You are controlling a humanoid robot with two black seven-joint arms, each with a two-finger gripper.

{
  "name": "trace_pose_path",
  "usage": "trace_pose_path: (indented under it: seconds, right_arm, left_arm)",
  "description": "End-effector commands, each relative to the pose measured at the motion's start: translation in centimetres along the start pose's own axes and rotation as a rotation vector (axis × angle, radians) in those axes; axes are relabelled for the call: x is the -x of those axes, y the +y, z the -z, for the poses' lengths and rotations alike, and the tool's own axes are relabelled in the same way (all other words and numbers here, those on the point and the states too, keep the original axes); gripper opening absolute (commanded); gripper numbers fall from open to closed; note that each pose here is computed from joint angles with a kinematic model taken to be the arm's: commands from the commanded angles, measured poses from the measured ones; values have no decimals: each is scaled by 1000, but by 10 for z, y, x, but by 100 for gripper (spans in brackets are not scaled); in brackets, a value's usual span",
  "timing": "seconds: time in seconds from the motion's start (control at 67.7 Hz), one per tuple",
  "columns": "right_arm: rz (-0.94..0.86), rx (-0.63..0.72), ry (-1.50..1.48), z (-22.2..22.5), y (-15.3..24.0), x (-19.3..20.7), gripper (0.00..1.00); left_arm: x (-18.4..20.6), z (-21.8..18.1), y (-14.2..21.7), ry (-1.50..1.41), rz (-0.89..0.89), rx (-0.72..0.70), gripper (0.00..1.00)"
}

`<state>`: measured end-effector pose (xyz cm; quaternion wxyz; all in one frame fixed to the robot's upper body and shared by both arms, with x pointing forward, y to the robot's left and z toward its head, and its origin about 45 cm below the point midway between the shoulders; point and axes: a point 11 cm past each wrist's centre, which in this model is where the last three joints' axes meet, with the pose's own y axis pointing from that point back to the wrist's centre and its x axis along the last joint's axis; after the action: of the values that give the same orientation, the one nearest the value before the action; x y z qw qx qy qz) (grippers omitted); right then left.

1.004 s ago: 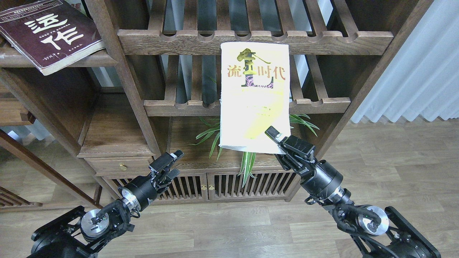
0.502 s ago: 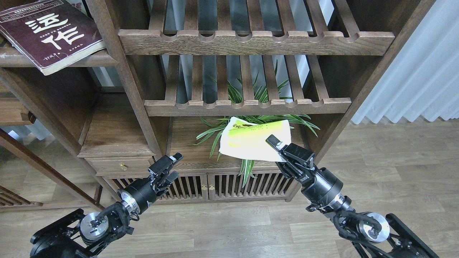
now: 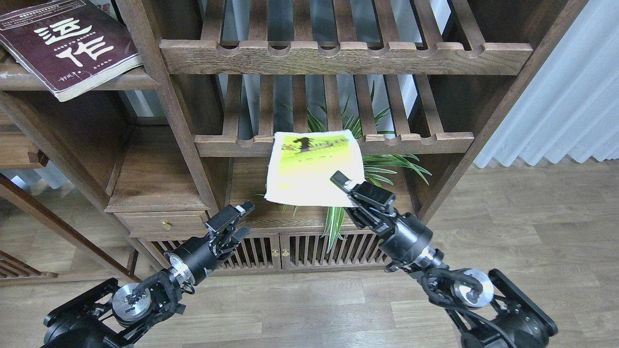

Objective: Organize books on shelf
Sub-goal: 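Lower the yellow-green book toward the left gripper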

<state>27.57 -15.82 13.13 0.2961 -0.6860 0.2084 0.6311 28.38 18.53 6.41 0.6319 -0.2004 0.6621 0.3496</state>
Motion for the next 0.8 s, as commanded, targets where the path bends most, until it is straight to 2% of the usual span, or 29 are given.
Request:
trace_pose_path:
  seconds: [0.0, 0.162, 0.517, 0.783]
  right_arm:
    - [-25, -11, -17, -1, 3, -10, 3]
    - [-66, -25, -41, -3, 10, -24, 3]
    - [-100, -14, -73, -18, 16, -37, 3]
    - [-84, 28, -78, -38, 2, -38, 3]
  left_arm:
    - [-3, -4, 11, 7, -7, 21, 98]
    - [-6, -12, 21, 22, -8, 61, 98]
    - [5, -24, 20, 17, 25, 92, 98]
    - [15, -27, 10, 9, 52, 89, 96]
